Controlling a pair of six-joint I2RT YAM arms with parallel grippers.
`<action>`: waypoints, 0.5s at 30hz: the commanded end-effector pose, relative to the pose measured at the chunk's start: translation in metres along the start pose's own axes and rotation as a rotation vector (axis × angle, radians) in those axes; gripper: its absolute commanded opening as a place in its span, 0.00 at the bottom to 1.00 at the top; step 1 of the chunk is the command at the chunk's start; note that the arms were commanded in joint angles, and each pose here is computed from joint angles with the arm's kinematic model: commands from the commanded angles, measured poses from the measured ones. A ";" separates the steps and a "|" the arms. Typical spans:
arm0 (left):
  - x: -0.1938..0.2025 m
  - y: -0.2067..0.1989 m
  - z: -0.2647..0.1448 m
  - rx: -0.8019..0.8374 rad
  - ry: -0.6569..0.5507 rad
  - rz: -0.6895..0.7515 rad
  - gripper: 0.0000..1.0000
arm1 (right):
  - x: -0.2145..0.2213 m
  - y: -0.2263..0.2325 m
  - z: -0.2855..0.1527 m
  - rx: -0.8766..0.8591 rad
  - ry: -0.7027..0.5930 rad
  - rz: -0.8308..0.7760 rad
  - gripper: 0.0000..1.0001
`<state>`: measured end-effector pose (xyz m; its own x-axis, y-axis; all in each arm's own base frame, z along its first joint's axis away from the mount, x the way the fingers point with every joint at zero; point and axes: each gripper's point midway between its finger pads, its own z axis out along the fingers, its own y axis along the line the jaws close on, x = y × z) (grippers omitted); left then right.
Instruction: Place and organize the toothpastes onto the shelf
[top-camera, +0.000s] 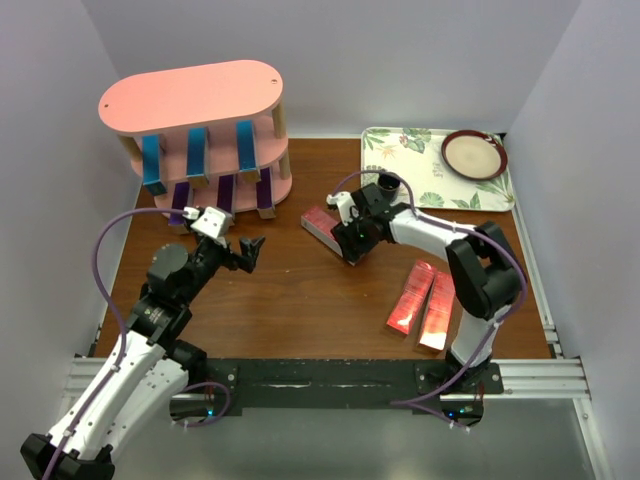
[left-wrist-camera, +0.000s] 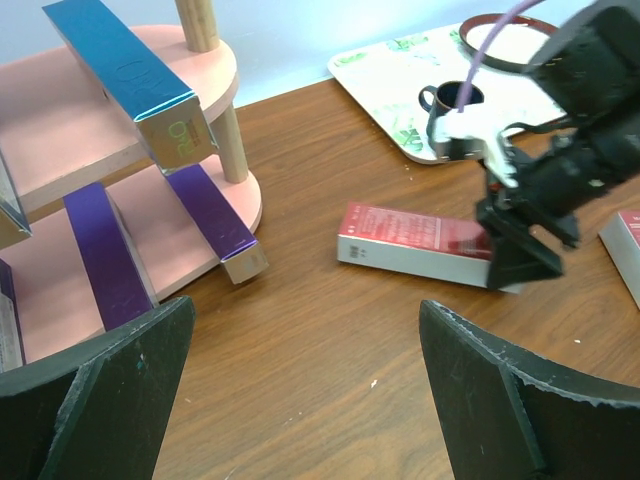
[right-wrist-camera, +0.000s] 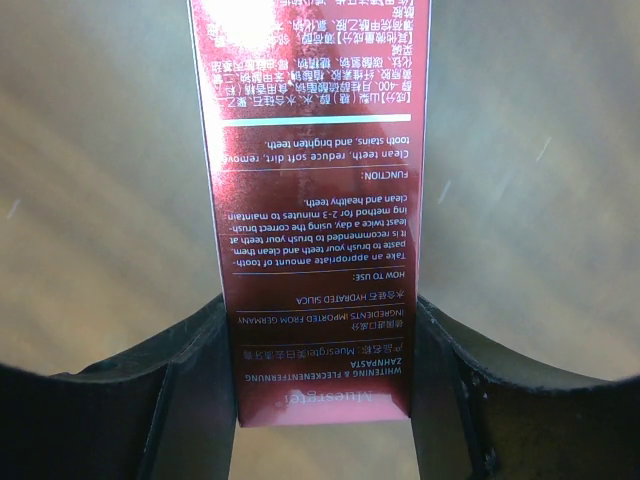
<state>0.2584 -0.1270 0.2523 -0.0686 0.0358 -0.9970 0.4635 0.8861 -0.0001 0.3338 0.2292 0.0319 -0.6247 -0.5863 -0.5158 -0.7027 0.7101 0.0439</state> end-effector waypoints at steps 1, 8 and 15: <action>-0.004 -0.002 0.001 0.024 -0.021 0.024 1.00 | -0.013 0.019 -0.031 -0.061 -0.126 0.080 0.34; 0.004 -0.009 0.005 0.061 0.009 0.010 1.00 | -0.010 0.038 -0.084 -0.098 -0.228 0.100 0.34; -0.009 -0.024 0.008 0.107 0.034 -0.148 1.00 | -0.014 0.055 -0.119 -0.014 -0.311 -0.014 0.33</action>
<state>0.2594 -0.1407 0.2354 -0.1375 0.0420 -0.9896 0.5160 0.8559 -0.0354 0.2685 0.2163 0.1256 -0.5695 -0.4278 -0.7019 -0.6843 0.7199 0.1164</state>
